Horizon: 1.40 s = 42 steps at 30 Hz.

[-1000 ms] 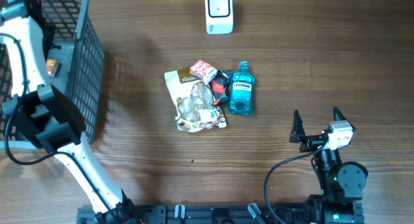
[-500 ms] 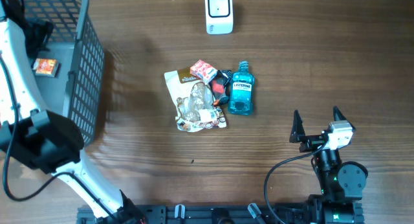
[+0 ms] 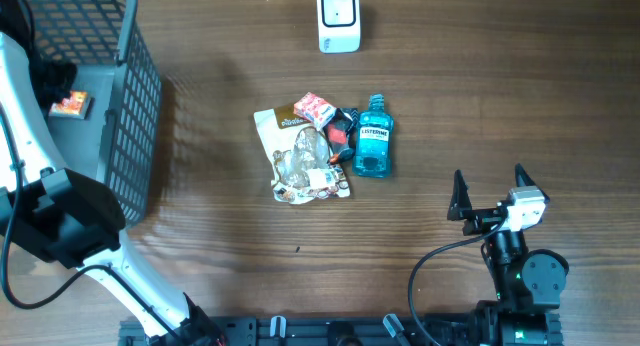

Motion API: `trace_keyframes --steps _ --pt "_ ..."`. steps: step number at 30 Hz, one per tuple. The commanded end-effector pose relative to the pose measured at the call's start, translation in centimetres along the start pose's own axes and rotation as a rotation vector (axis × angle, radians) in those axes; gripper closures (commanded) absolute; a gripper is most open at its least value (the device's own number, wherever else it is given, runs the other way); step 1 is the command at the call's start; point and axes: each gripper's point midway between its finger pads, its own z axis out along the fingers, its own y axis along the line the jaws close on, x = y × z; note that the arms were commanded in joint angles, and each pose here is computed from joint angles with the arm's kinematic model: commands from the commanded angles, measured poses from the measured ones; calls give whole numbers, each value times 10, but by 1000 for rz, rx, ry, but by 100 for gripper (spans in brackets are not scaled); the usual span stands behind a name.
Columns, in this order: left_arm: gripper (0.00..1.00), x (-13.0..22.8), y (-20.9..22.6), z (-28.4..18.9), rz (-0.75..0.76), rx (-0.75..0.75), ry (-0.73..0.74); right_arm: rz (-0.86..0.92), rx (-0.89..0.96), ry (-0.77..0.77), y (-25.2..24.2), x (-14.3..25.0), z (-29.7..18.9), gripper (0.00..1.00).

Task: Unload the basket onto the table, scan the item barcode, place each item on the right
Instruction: 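Return the left gripper into the basket toward the last tissue pack, then grasp the orange Kleenex pack with the left gripper and lift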

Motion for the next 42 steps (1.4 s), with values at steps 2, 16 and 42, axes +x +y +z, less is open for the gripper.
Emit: trace_keyframes --steps 2,16,42 --pt "65 -2 24 -1 1 -57 20 -9 3 0 0 0 0 0" --pt "96 12 53 -37 151 144 137 -9 3 1 0 0 0 0" --pt "96 39 201 -56 -215 22 71 -10 3 1 0 0 0 0"
